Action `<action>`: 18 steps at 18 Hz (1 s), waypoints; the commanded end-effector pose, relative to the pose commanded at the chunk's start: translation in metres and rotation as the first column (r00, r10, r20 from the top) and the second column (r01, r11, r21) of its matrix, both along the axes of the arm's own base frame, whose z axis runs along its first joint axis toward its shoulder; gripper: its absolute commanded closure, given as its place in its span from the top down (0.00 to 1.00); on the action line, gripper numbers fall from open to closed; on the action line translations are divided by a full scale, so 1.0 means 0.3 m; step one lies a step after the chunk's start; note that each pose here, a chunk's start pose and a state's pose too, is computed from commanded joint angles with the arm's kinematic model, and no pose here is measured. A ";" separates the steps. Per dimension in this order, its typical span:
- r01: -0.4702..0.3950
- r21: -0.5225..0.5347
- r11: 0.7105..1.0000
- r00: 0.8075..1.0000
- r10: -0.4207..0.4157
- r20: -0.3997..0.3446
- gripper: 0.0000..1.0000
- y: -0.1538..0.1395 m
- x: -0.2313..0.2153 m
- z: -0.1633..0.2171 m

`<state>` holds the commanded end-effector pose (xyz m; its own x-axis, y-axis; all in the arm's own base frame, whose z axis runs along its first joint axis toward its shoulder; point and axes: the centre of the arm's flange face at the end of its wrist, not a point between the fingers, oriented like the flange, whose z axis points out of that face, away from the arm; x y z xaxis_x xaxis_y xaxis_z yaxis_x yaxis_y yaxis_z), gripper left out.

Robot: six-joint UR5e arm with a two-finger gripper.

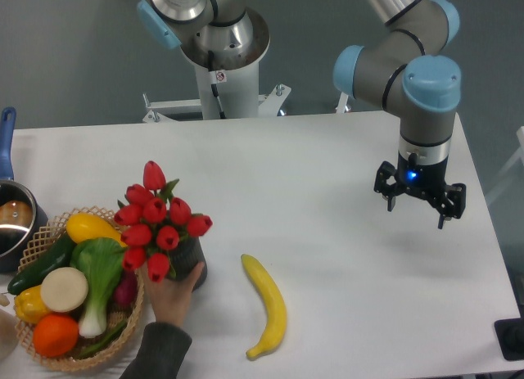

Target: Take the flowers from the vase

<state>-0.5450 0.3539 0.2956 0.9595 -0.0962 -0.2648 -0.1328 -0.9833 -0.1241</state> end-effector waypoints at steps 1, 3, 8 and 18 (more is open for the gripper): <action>0.000 -0.002 1.000 1.000 0.000 0.001 1.00 0.003 0.001 -0.003; -0.004 0.002 1.000 1.000 0.004 0.003 1.00 0.003 0.003 -0.002; -0.098 0.104 0.990 0.994 0.092 0.060 1.00 0.039 0.039 -0.001; 0.052 0.299 0.953 0.992 -0.083 0.092 1.00 0.346 0.316 0.132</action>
